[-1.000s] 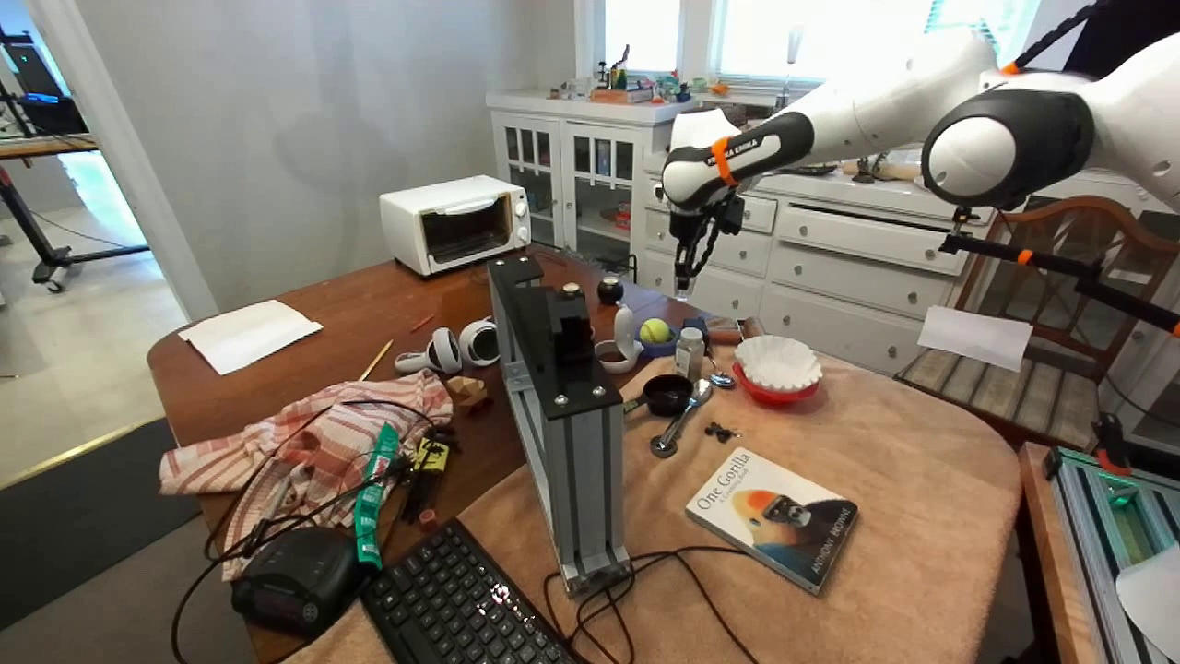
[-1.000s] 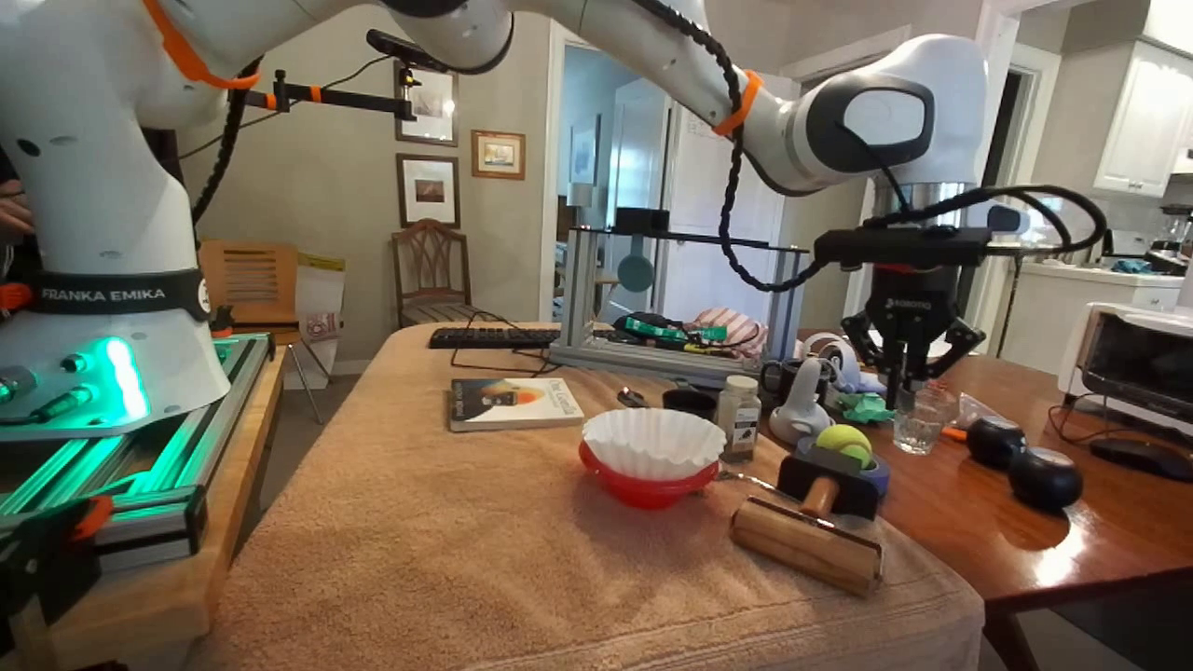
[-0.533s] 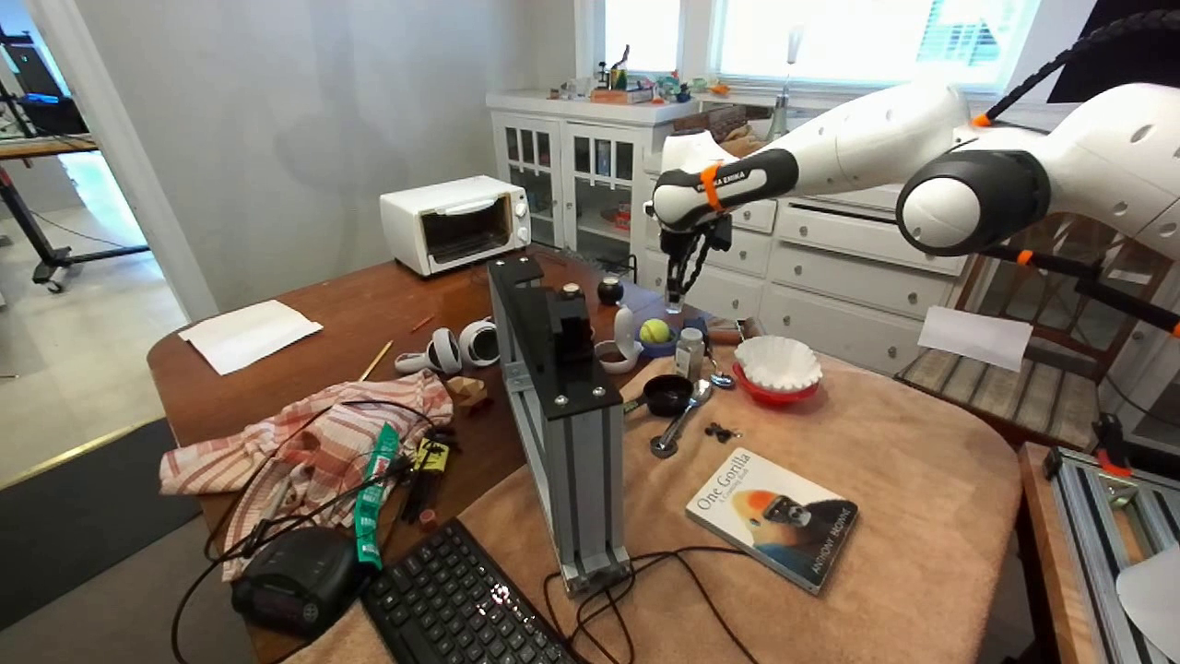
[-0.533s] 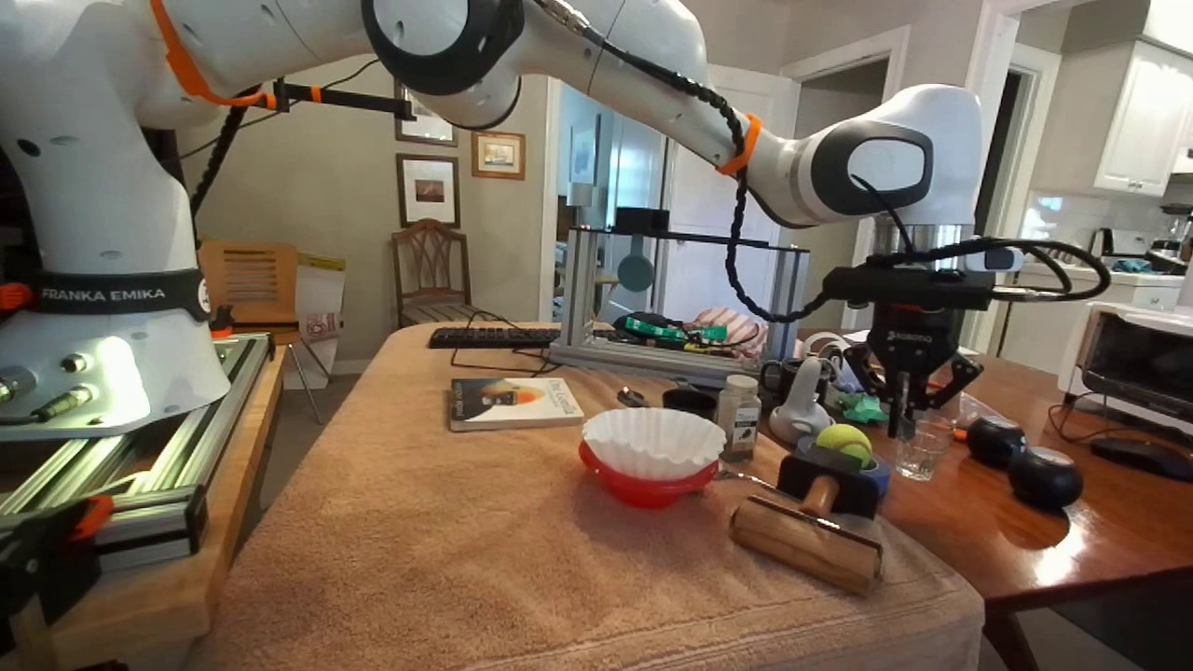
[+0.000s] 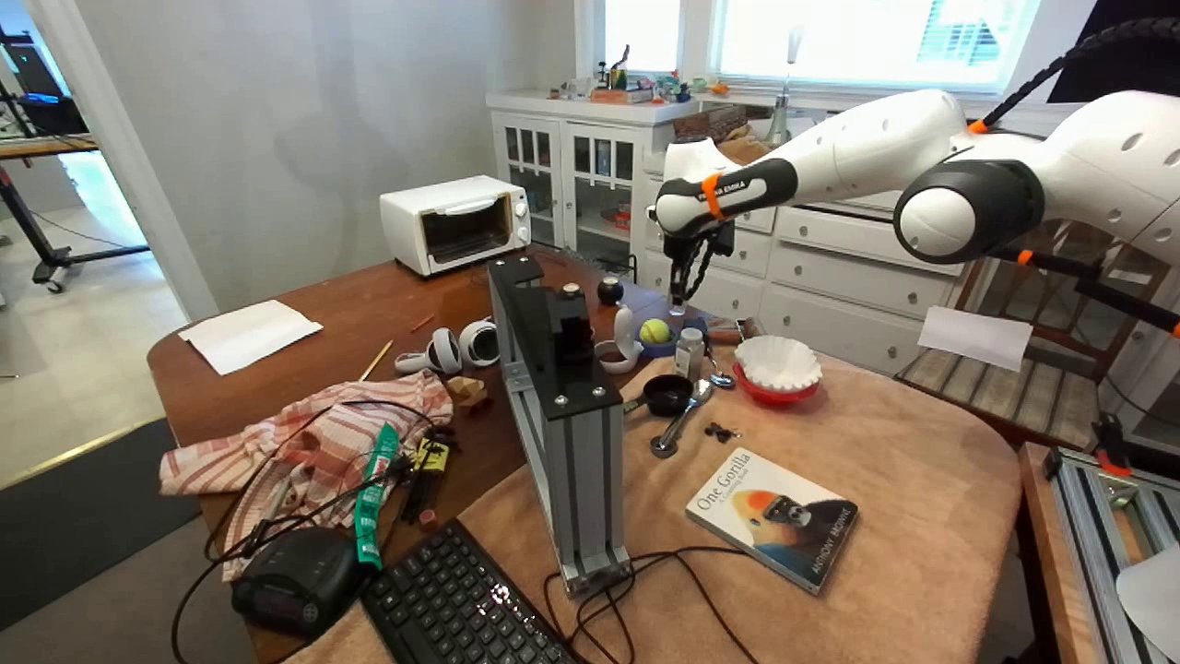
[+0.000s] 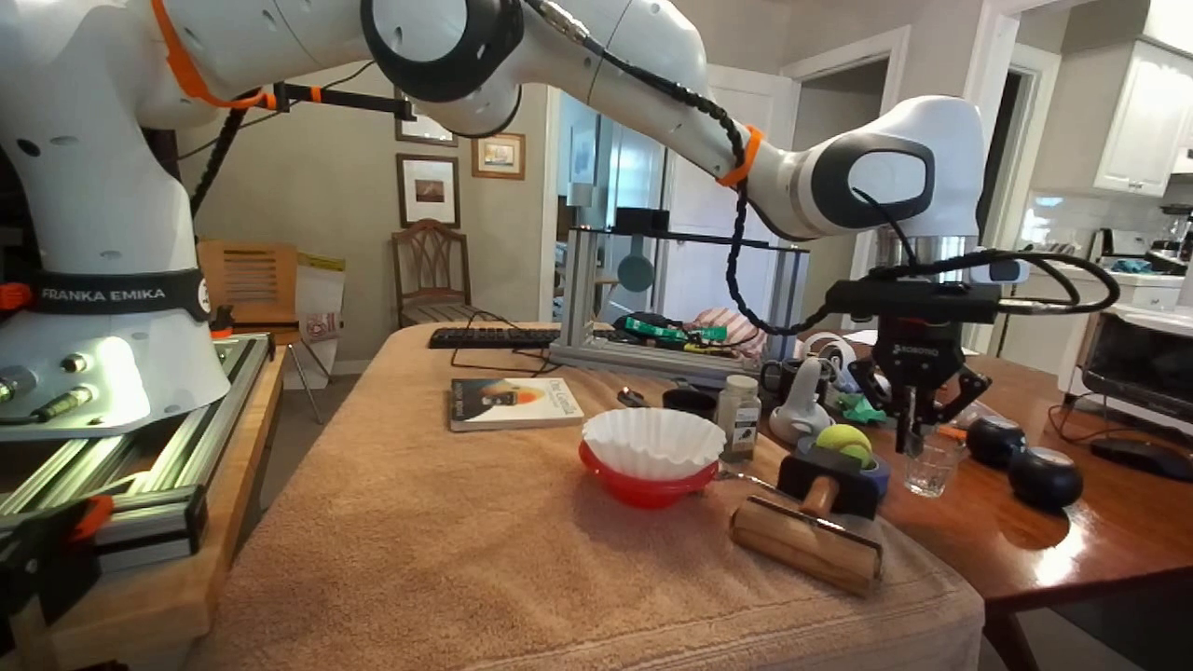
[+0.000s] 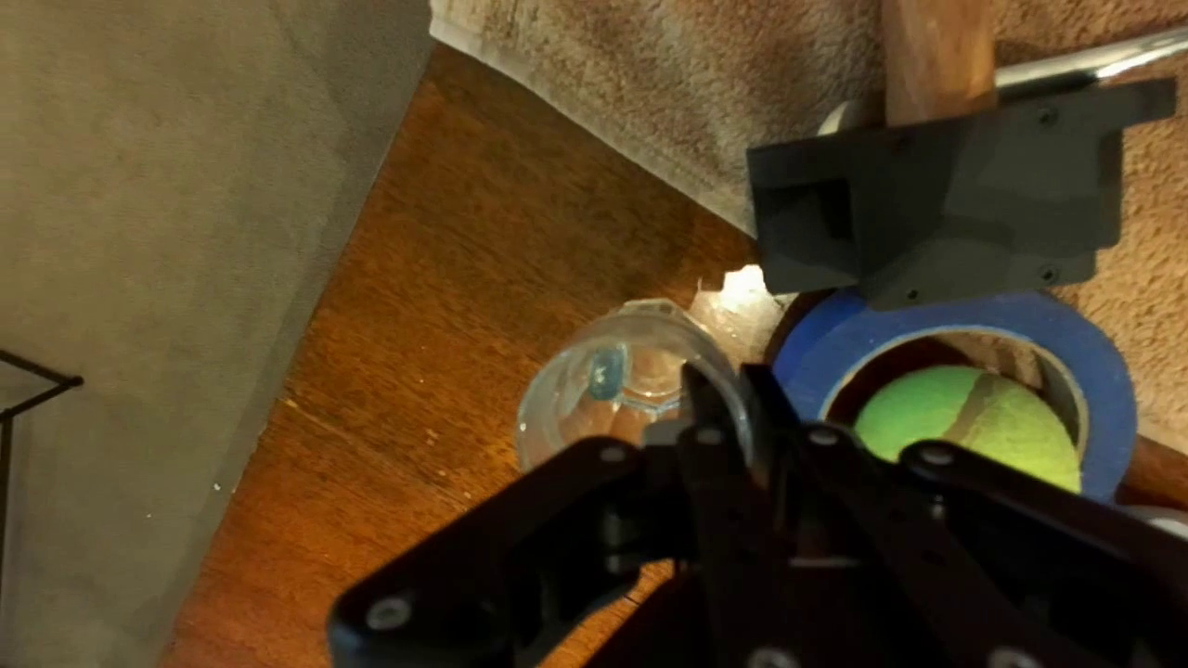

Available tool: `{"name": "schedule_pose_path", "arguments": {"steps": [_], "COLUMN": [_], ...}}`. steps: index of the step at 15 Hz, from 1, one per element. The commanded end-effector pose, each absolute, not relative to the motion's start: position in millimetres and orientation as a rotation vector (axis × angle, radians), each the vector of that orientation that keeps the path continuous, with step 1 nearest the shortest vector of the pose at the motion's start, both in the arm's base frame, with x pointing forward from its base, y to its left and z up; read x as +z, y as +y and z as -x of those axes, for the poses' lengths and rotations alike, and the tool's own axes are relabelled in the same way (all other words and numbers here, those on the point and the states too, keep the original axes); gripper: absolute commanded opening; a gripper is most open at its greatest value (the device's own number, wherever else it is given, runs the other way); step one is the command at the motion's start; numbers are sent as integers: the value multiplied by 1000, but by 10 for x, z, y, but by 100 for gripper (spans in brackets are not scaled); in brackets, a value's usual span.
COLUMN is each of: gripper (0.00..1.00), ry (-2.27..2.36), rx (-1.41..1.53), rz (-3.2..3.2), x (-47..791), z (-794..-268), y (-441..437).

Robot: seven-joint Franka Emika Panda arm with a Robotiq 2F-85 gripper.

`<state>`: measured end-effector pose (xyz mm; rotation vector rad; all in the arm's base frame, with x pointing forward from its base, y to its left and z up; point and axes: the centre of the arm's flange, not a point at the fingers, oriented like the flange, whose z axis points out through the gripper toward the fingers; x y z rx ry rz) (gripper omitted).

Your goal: Put the glass cup upright

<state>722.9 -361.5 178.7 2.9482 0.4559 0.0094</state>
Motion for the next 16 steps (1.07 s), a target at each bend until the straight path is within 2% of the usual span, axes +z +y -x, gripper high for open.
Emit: {"name": "schedule_pose_path", "arguments": {"steps": [1,8,9,10,12,16], "gripper": [2,2,9,34,42,73], "ry": [470,508,520,533,546,559], "rx": [59,47,40,28,18,17], "rz": [-2917,-2912,-2919,-2924,-2926,-2921], "x": [1578,1442,1424,1404,1392,1443], "z": [-7467,-7548,-7551,-7553,-7554,-7541], "y": [-3732,-3718,-3710,-3705,-3690,-3664]}}
